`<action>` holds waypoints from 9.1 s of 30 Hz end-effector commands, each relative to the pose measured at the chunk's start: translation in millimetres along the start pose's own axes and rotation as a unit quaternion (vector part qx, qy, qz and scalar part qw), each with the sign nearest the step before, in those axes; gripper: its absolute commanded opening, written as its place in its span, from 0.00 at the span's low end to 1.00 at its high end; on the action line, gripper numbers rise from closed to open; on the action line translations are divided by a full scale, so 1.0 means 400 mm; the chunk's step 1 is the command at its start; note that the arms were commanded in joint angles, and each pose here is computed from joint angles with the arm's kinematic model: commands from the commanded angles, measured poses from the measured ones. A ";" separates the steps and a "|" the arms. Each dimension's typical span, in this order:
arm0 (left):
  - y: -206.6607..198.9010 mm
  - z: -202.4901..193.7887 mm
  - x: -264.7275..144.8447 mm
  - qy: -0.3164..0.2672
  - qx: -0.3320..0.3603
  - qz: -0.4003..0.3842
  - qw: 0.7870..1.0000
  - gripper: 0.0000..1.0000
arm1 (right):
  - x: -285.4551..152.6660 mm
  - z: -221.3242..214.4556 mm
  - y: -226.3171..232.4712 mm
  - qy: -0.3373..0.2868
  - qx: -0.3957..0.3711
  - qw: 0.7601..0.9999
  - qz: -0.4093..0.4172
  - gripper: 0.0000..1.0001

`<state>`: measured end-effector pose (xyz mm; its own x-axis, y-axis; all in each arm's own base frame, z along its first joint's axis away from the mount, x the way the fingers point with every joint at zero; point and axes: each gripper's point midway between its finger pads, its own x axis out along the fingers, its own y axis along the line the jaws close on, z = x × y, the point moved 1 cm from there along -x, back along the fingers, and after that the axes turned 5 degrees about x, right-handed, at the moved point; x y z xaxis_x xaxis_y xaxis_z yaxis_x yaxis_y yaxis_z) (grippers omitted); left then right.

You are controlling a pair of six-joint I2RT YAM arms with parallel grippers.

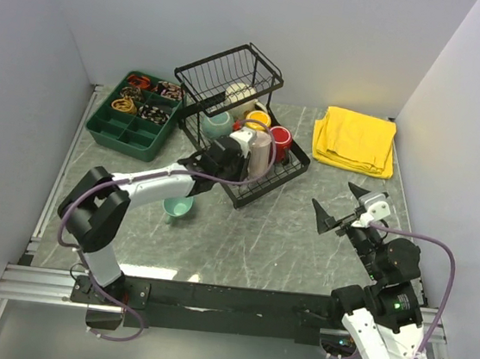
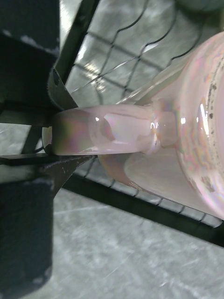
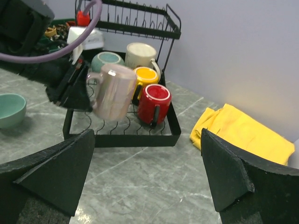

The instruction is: Load the cups into the dish rack

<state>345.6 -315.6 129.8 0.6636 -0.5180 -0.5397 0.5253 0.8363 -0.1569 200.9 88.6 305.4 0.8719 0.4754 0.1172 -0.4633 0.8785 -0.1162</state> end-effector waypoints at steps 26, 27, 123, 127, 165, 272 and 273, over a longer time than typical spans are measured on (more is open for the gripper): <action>0.192 0.070 0.127 -0.061 0.122 0.172 0.976 0.08 | 0.001 -0.090 0.003 0.023 0.022 0.999 0.000 1.00; 0.199 0.067 0.124 -0.060 0.115 0.175 0.976 0.17 | 0.001 -0.089 0.003 0.023 0.021 1.000 0.000 1.00; 0.365 -0.265 -0.290 0.095 -0.278 0.169 0.941 0.01 | -0.020 -0.273 0.099 0.284 0.076 0.920 0.259 1.00; 0.297 -0.202 -0.332 0.034 -0.308 0.099 0.946 0.01 | -0.029 -0.270 0.108 0.282 0.071 0.917 0.274 1.00; -0.164 0.434 -0.734 -0.443 -0.429 -0.390 0.684 0.01 | 0.244 0.202 0.446 0.233 0.442 0.700 0.511 0.96; 0.081 -0.057 -0.766 -0.248 -0.363 -0.041 0.897 0.96 | 0.527 -0.563 0.152 0.398 -0.285 0.828 0.273 0.58; 0.081 -0.056 -0.767 -0.248 -0.362 -0.041 0.898 0.96 | 0.526 -0.549 0.148 0.396 -0.285 0.831 0.267 0.59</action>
<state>150.8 -127.7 256.4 0.8896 -0.4395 -0.1240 0.1998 0.6188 -0.7597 390.6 229.1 79.9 0.4528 0.3997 -0.7970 -0.8905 0.2468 -0.3821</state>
